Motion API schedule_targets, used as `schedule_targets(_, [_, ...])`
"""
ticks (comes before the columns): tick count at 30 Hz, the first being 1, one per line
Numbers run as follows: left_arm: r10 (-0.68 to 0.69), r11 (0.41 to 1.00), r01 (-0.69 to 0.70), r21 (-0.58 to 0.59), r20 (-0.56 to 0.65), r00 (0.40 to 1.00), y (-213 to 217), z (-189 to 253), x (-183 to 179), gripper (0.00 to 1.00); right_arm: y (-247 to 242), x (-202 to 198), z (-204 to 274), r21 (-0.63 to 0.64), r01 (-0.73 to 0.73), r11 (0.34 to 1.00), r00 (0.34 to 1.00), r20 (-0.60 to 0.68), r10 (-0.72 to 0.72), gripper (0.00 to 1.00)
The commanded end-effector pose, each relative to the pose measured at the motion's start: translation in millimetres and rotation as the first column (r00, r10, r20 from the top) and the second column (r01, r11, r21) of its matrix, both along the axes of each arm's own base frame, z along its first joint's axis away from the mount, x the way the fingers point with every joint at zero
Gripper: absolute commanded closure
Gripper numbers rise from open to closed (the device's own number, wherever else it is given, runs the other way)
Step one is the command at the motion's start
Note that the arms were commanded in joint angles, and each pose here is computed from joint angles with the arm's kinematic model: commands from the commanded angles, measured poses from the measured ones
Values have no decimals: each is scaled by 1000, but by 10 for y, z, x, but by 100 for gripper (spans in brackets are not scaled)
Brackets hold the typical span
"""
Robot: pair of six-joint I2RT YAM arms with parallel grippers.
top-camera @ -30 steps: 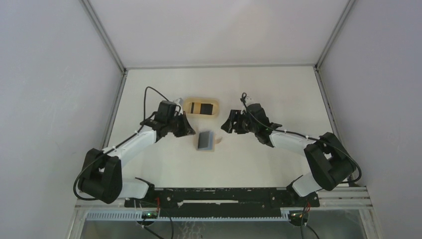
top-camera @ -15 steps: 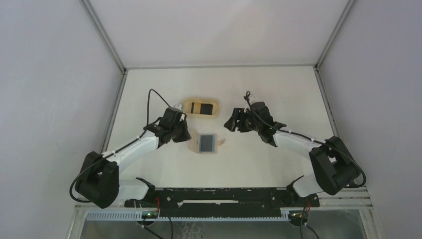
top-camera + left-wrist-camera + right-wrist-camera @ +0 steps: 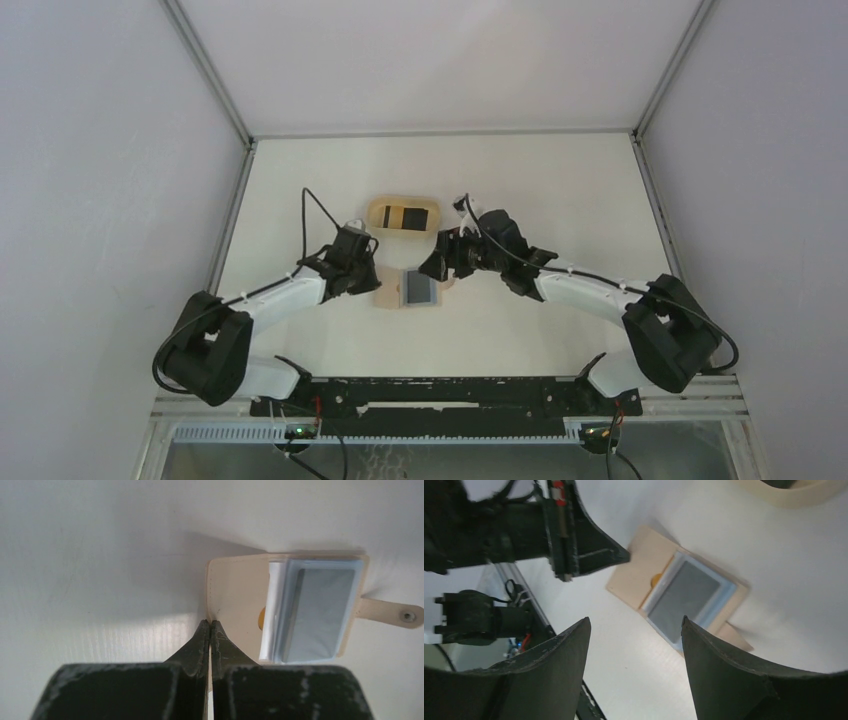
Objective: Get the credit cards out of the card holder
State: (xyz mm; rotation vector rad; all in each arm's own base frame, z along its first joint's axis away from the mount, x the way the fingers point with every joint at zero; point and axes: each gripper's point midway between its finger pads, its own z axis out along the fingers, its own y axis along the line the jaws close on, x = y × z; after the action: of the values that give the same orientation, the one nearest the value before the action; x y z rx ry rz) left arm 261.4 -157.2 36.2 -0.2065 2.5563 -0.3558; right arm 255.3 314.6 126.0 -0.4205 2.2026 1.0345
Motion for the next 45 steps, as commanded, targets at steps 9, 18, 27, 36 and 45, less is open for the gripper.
schedule_targets(9, [74,997,-73,16,-31,997,66,-435,-56,100,346,81,-246,103,40,994,967,-255,-13,26])
schedule_targets(18, [71,997,-72,-7,-39,997,37,-505,-84,100,250,133,-524,-2,121,993,944,-310,-116,27])
schedule_targets(27, [51,998,-52,-19,-50,997,-2,-541,-101,100,97,197,-718,-84,184,979,925,-323,-201,27])
schedule_targets(36, [47,998,-49,-31,-47,998,-18,-539,-104,100,176,141,-787,-85,159,984,928,-326,-178,27])
schedule_targets(45, [35,999,-37,-37,-53,998,-41,-557,-109,100,506,41,-496,4,68,998,943,-326,-63,28])
